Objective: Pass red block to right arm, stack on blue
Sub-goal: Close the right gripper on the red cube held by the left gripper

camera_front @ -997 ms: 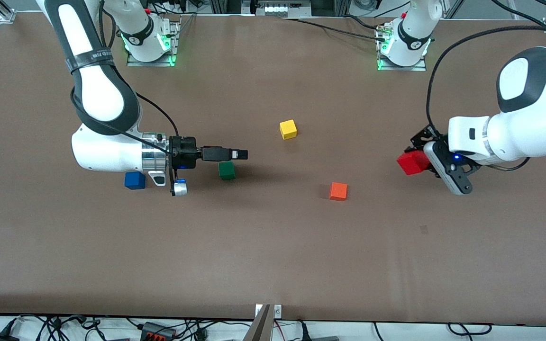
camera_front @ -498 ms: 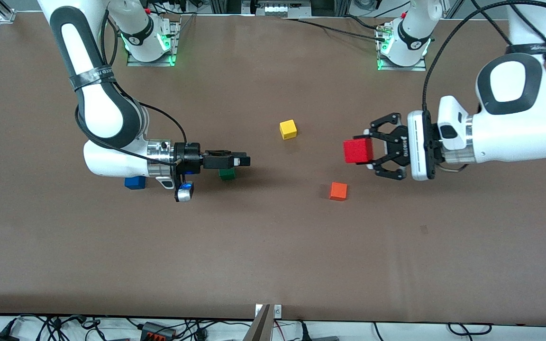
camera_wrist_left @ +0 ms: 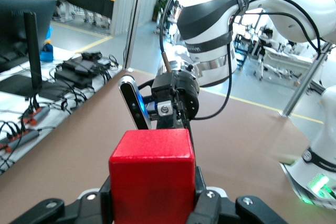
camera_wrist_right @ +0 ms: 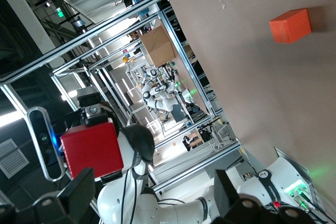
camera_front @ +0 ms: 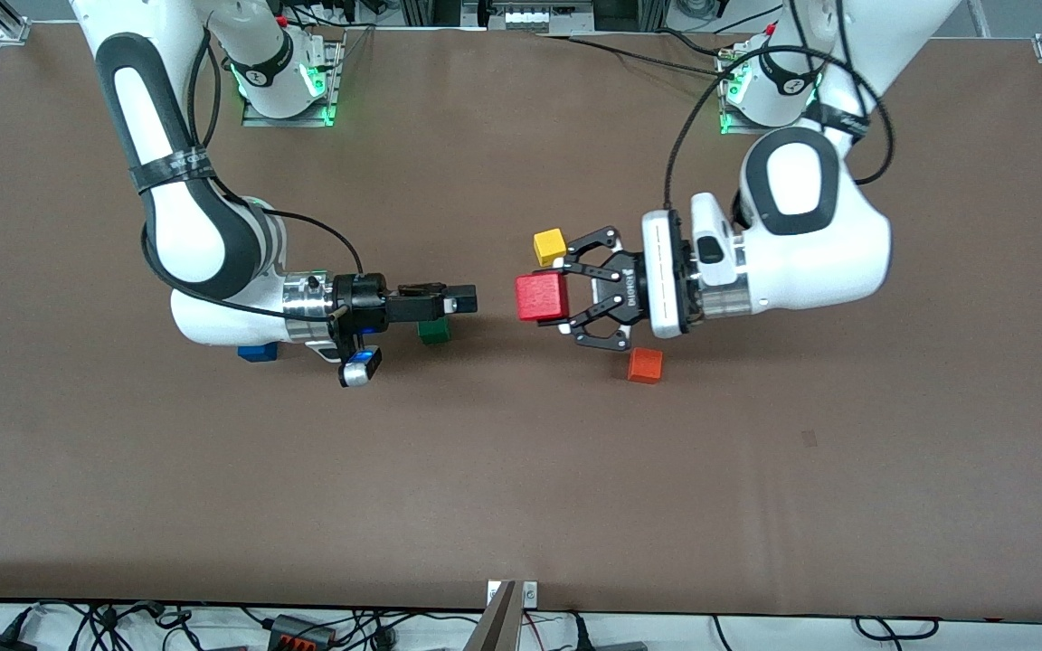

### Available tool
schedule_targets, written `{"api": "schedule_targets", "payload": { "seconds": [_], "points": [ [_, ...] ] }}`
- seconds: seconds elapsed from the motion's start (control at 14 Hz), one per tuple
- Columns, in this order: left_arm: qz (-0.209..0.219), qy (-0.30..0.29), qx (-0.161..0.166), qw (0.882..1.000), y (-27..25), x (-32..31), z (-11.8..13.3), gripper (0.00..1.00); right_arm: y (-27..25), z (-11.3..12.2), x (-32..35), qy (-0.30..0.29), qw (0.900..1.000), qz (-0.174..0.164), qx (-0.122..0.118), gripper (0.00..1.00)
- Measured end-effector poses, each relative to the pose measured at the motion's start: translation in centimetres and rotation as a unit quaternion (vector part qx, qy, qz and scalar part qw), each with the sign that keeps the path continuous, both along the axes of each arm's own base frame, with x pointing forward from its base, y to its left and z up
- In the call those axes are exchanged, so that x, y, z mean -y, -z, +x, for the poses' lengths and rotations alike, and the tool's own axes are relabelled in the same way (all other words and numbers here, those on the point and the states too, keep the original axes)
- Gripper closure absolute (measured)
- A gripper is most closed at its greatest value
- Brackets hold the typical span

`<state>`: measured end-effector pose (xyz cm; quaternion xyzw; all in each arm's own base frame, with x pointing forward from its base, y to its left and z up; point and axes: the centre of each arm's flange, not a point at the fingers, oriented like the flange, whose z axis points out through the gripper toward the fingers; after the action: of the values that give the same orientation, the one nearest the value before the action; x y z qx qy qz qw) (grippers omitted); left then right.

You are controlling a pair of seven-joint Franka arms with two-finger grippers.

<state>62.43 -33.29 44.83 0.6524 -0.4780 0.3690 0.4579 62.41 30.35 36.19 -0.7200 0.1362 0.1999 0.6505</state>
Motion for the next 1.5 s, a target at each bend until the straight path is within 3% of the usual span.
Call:
{"api": "schedule_targets", "payload": {
  "seconds": [0.36,0.64,0.85,1.0,1.5],
  "points": [
    [-0.026,-0.012,0.006,1.0,2.4,0.6,0.2,0.44,-0.9,1.1,5.0,-0.023,0.999,0.045,0.012,0.0],
    [-0.056,-0.026,0.014,0.998,2.8,2.3,-0.4,0.44,-0.8,1.0,5.3,-0.033,0.994,0.064,0.076,0.0],
    [-0.065,-0.027,0.018,0.997,4.0,3.8,-1.0,0.44,-0.3,0.8,4.1,-0.04,0.993,0.065,0.093,0.0],
    [-0.061,-0.03,0.022,0.997,4.2,4.1,-1.2,0.44,-0.5,1.1,3.3,-0.038,0.993,0.059,0.091,0.0],
    [-0.057,-0.034,0.029,0.997,4.2,4.1,-1.1,0.44,-0.5,2.6,-0.7,-0.023,0.999,0.026,0.041,0.0]
  ]
}}
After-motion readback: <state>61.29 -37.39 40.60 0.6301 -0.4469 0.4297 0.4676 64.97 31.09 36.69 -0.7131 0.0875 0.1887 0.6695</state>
